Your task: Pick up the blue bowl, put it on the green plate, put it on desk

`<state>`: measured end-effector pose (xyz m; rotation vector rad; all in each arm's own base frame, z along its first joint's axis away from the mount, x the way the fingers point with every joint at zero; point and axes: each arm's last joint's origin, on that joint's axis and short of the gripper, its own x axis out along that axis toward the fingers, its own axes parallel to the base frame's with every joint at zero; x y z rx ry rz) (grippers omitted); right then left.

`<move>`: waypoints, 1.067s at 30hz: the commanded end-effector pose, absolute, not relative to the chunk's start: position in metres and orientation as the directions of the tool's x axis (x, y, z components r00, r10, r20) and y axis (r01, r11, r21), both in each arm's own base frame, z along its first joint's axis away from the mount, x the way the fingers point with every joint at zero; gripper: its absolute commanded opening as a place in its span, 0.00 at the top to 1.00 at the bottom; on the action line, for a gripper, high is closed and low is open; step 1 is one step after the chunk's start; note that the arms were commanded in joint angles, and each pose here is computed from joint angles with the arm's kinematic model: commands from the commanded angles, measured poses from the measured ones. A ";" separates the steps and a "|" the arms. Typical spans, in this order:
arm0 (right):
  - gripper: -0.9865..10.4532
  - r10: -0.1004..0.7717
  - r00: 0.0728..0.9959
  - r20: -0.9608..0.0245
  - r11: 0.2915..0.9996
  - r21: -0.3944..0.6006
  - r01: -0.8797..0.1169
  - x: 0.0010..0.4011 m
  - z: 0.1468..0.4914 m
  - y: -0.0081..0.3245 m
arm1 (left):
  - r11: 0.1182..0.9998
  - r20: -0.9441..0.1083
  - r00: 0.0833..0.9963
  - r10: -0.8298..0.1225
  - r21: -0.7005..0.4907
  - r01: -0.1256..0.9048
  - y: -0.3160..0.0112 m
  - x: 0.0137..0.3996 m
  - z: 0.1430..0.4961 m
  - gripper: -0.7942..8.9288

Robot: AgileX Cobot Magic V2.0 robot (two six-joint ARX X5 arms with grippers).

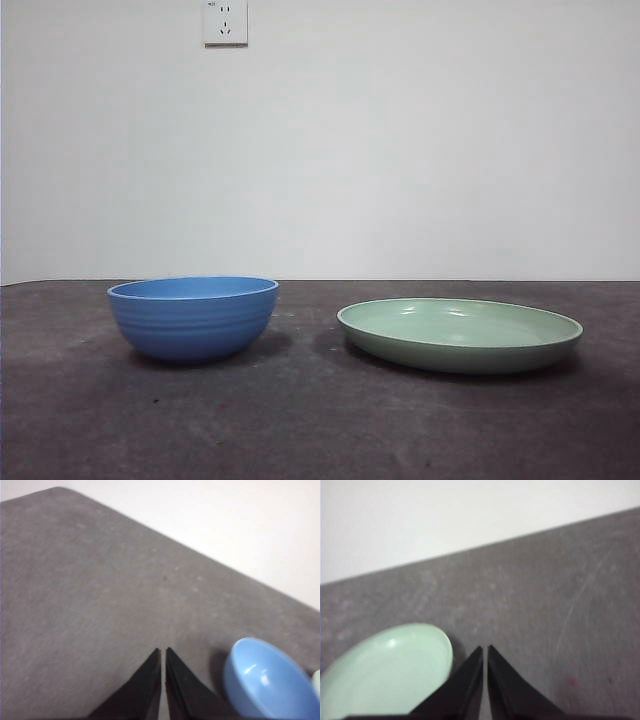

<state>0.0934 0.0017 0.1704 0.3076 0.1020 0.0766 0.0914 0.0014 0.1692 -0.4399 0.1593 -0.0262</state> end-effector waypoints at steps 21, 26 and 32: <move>0.91 0.308 0.891 -0.333 0.945 0.218 -0.245 0.096 0.307 0.008 | 0.896 -0.372 0.832 -0.411 -0.334 0.293 -0.008 0.112 0.301 0.90; 0.91 0.415 0.783 -0.464 0.910 0.238 -0.341 0.110 0.322 0.011 | 0.844 -0.458 0.713 -0.530 -0.367 0.392 -0.015 0.123 0.313 0.90; 0.91 0.503 0.635 -0.586 0.862 0.283 -0.422 0.120 0.326 0.018 | 0.804 -0.541 0.597 -0.592 -0.354 0.477 -0.026 0.124 0.320 0.90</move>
